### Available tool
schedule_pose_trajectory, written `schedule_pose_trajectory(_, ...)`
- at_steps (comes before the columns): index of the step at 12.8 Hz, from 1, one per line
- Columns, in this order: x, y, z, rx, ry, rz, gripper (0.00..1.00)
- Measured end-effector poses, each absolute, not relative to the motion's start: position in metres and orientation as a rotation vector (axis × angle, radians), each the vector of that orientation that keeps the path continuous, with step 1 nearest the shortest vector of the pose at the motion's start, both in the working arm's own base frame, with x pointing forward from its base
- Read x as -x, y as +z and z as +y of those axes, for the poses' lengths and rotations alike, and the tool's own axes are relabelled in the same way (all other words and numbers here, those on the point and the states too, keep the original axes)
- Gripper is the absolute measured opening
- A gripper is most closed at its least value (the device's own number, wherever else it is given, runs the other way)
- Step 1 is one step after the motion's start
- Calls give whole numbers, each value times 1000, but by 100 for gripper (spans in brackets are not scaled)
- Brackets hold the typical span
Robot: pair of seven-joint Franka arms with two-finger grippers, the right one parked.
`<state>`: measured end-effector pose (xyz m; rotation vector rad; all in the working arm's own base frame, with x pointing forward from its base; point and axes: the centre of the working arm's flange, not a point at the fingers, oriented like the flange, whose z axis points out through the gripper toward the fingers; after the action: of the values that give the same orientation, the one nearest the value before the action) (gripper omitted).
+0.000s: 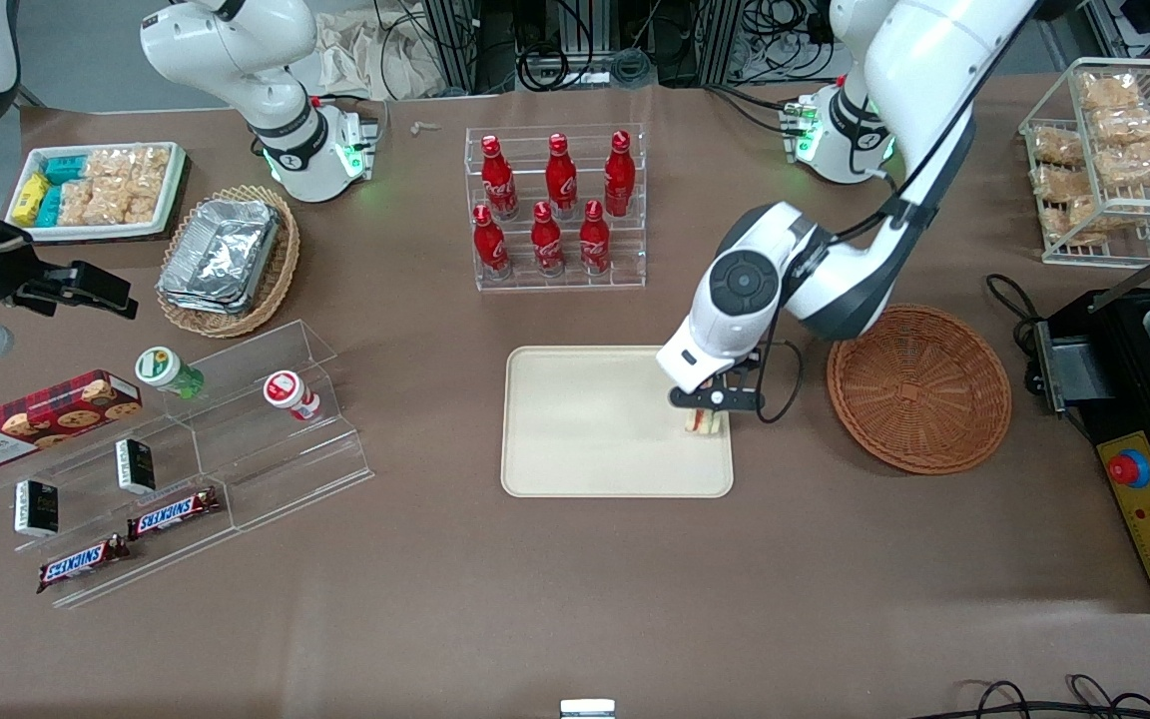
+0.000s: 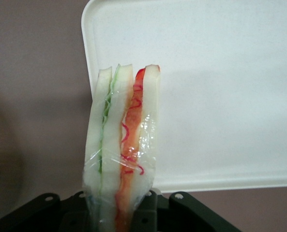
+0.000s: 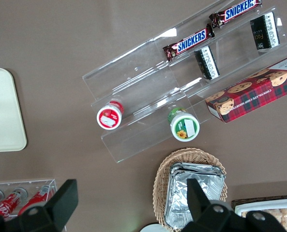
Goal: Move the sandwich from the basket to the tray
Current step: 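Lower the held sandwich onto the tray and open the left gripper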
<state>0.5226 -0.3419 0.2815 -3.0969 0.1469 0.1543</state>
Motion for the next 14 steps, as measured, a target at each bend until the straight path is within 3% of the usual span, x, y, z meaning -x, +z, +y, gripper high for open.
schedule_pose_trajectory(10,-537,215,-343,3088,216,153,20)
schedule_pose_trajectory(11,-537,214,-343,3089,215,149,27)
schedule_pose_trajectory(14,-540,216,-342,3085,194,145,59)
